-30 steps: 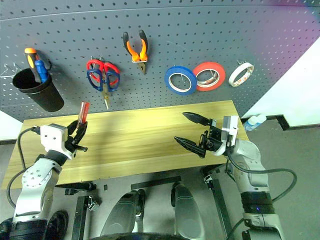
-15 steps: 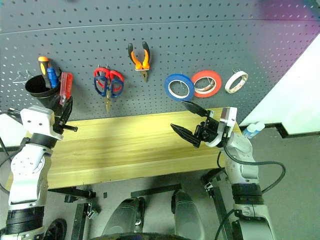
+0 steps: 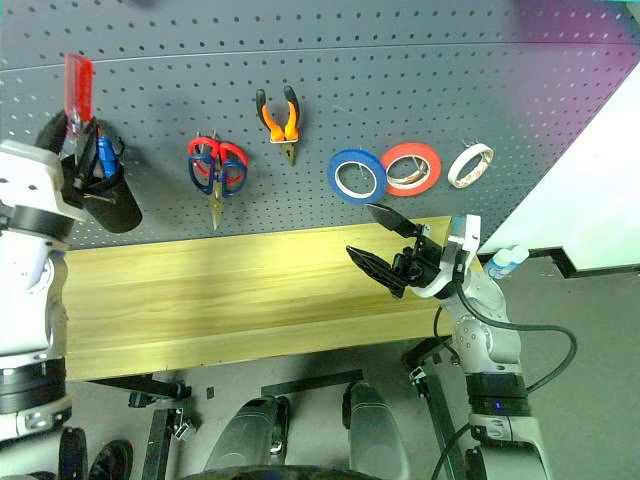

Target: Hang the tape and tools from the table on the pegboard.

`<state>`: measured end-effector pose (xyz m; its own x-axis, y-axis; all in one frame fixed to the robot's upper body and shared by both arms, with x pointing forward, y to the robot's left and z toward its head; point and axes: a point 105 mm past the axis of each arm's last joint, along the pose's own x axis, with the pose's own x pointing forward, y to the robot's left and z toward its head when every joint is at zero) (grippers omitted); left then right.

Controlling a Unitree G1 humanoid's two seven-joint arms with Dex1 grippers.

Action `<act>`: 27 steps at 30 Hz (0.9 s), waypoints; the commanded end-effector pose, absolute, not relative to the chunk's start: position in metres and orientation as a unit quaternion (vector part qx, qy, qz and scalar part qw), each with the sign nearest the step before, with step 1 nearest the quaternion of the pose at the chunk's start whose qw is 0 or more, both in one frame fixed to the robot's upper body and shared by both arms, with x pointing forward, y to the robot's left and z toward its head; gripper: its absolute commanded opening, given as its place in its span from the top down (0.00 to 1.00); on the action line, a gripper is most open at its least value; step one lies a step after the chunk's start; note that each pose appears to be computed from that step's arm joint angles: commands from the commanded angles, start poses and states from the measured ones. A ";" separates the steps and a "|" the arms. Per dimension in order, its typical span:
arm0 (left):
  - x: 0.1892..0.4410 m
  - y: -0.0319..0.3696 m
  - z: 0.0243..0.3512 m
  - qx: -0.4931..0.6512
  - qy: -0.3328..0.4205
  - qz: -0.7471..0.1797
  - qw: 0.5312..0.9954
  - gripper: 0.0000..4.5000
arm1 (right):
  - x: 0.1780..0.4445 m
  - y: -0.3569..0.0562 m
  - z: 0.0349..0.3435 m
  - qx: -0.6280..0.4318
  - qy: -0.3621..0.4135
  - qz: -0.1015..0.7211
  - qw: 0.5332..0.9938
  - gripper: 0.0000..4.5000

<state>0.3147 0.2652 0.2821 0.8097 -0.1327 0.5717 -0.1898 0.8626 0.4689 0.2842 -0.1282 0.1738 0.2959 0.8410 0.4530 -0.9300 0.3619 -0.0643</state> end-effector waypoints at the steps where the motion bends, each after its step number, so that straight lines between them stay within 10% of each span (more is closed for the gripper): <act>1: 0.311 0.270 0.305 0.268 -0.342 0.025 0.900 0.81 | 0.277 -0.125 0.189 0.117 -0.236 0.565 0.782 0.00; 27: 0.329 0.300 0.296 0.188 -0.363 0.034 0.912 0.81 | 0.273 -0.136 0.188 0.123 -0.217 0.544 0.801 0.00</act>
